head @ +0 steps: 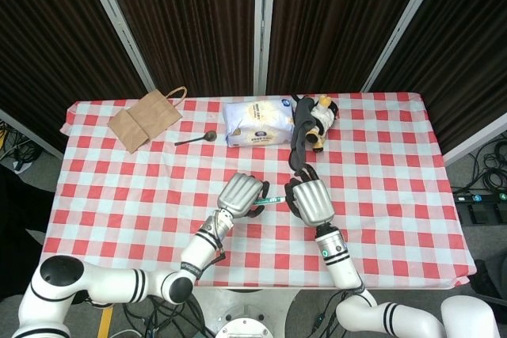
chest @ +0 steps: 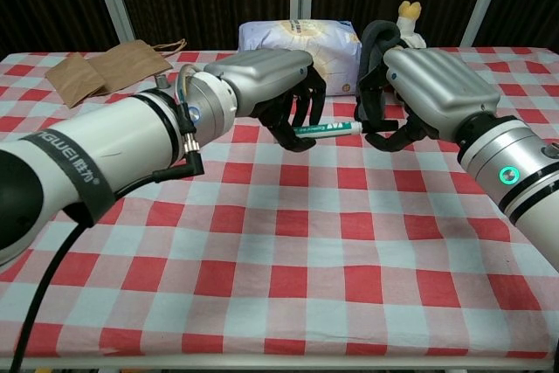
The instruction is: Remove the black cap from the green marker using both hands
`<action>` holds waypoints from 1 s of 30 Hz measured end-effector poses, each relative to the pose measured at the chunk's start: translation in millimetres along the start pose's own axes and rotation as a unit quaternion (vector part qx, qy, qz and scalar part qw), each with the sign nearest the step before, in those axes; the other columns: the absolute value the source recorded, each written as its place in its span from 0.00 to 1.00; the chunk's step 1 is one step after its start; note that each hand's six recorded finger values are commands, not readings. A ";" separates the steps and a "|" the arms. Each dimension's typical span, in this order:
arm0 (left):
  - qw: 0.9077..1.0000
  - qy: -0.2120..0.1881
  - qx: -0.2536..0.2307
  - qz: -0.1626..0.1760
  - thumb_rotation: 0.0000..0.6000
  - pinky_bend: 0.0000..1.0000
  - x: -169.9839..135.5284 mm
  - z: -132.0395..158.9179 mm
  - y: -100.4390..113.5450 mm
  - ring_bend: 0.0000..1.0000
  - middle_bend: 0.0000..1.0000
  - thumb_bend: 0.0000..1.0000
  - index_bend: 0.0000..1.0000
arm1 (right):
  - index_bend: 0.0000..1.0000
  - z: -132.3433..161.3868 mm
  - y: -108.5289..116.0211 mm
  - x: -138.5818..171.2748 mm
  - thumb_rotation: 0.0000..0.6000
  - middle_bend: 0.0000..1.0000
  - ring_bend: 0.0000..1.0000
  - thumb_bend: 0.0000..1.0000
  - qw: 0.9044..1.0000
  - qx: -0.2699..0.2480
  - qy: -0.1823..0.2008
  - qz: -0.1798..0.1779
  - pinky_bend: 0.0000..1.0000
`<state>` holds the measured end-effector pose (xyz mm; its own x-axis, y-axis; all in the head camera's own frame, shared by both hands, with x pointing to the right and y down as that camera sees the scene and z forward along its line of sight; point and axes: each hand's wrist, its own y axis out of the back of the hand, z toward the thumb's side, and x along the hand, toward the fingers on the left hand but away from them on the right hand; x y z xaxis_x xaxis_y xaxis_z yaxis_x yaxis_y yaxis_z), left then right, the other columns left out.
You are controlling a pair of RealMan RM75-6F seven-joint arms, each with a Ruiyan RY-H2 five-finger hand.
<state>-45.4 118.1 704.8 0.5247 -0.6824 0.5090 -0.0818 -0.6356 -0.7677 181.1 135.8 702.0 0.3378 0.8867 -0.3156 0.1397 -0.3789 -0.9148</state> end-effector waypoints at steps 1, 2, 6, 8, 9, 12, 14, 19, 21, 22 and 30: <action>1.000 0.000 0.000 0.000 1.00 0.56 0.0 -0.5 0.1 0.52 0.59 0.41 0.57 | 0.75 -0.4 0.1 0.1 1.00 0.68 0.32 0.27 1.000 0.000 -0.001 -0.001 0.19; 1.000 0.001 0.000 0.000 1.00 0.56 0.0 -1.2 0.2 0.52 0.59 0.41 0.57 | 0.75 -0.9 0.2 0.3 1.00 0.68 0.32 0.28 1.000 0.000 -0.002 -0.001 0.19; 1.000 0.004 0.000 0.000 1.00 0.56 -0.9 -5.1 0.5 0.52 0.59 0.41 0.57 | 0.77 -4.9 -0.3 2.4 1.00 0.69 0.33 0.28 1.000 0.000 -0.006 -0.003 0.19; 1.000 0.007 -0.001 -0.001 1.00 0.56 -2.5 -8.7 -0.4 0.52 0.59 0.41 0.57 | 0.77 -8.4 -0.6 3.5 1.00 0.69 0.33 0.29 1.000 0.000 -0.010 -0.002 0.19; 1.000 0.008 -0.002 -0.002 1.00 0.56 -3.4 -10.6 -0.9 0.52 0.59 0.41 0.57 | 0.77 -10.3 -0.8 4.2 1.00 0.69 0.33 0.29 1.000 0.001 -0.012 -0.001 0.19; 1.000 0.017 -0.005 -0.003 1.00 0.56 -8.6 -20.4 -4.9 0.52 0.59 0.41 0.57 | 0.77 -18.3 -2.5 7.7 1.00 0.69 0.34 0.28 1.000 0.006 -0.019 0.003 0.19; 1.000 0.027 -0.007 -0.005 1.00 0.56 -13.0 -30.4 -9.7 0.52 0.59 0.41 0.57 | 0.78 -26.7 -4.9 10.9 1.00 0.69 0.34 0.28 1.000 0.010 -0.029 0.008 0.19; 0.999 0.047 -0.005 -0.008 1.00 0.56 -22.4 -55.3 -20.4 0.52 0.59 0.41 0.57 | 0.78 -54.4 -12.8 20.5 1.00 0.69 0.34 0.28 0.998 0.018 -0.059 0.024 0.19; 0.998 0.055 -0.003 -0.009 1.00 0.55 -26.3 -66.2 -24.8 0.52 0.59 0.41 0.57 | 0.78 -63.3 -15.6 24.1 1.00 0.69 0.34 0.28 0.997 0.020 -0.069 0.030 0.19; 0.998 0.058 -0.002 -0.009 1.00 0.55 -27.7 -70.7 -26.7 0.52 0.59 0.41 0.57 | 0.78 -67.9 -17.4 25.9 1.00 0.69 0.34 0.28 0.997 0.020 -0.073 0.033 0.19; 0.997 0.069 0.014 -0.021 1.00 0.54 -34.1 -96.4 -45.5 0.51 0.57 0.35 0.55 | 0.77 -81.3 -27.7 31.7 1.00 0.68 0.33 0.26 0.995 0.019 -0.087 0.045 0.19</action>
<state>-141.3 135.5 760.0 0.4049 -0.6995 0.5889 -0.0372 -0.6561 -0.7537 263.7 152.8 737.7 0.1806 0.8836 -0.4321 0.0801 -0.4510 -0.8889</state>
